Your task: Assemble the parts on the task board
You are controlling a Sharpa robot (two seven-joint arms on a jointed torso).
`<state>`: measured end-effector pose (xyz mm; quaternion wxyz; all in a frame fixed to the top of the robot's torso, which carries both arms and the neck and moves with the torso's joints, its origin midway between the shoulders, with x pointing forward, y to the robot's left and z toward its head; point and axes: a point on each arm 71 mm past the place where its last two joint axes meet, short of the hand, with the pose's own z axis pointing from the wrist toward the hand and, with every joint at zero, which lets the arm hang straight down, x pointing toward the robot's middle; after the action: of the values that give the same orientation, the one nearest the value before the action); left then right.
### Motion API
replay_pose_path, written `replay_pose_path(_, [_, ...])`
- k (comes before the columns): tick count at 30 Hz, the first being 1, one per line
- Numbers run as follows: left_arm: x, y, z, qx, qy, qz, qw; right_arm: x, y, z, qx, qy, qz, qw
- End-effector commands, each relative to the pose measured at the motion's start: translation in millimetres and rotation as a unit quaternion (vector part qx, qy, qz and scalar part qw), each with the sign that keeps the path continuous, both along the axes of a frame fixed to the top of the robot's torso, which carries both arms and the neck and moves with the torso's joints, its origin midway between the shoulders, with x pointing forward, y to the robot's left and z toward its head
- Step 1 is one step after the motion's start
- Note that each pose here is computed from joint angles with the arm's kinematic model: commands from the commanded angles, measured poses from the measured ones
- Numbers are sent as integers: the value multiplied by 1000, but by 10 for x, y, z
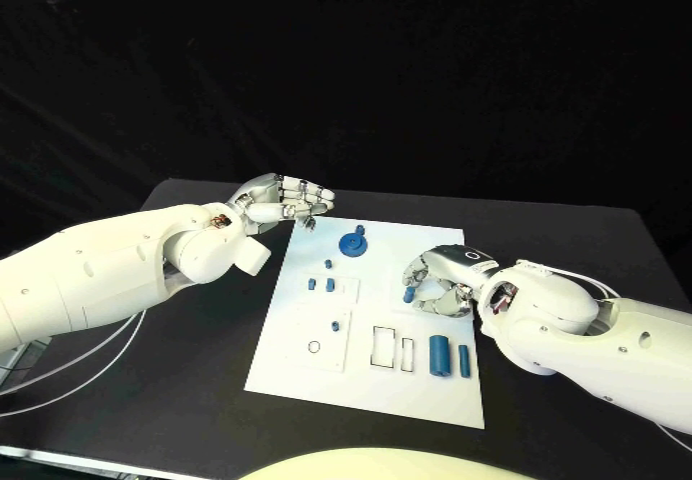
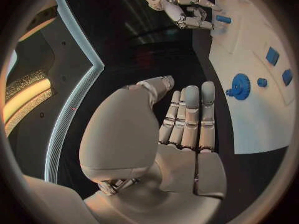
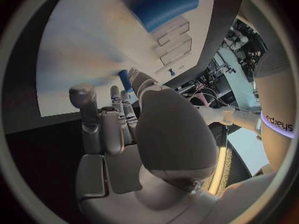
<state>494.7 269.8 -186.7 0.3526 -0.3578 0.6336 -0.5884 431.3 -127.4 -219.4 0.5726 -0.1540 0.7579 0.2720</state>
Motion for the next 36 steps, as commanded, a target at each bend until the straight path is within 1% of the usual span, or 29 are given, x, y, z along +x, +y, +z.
replay_pose_path(1, [-8, -20, 10, -4, -2, -10, 1000, -19, 39, -24, 0, 4, 13, 1000])
replay_pose_path(14, [-6, -22, 9, -4, -2, -10, 1000, -20, 69, -70, 9, 4, 8, 1000])
replay_pose_path(25, [-5, -25, 6, -4, -1, -11, 1000, -21, 125, -75, 29, -12, -3, 1000])
replay_pose_path(36, [-3, -26, 4, -3, 0, -12, 1000, -31, 160, -109, 31, -16, -8, 999])
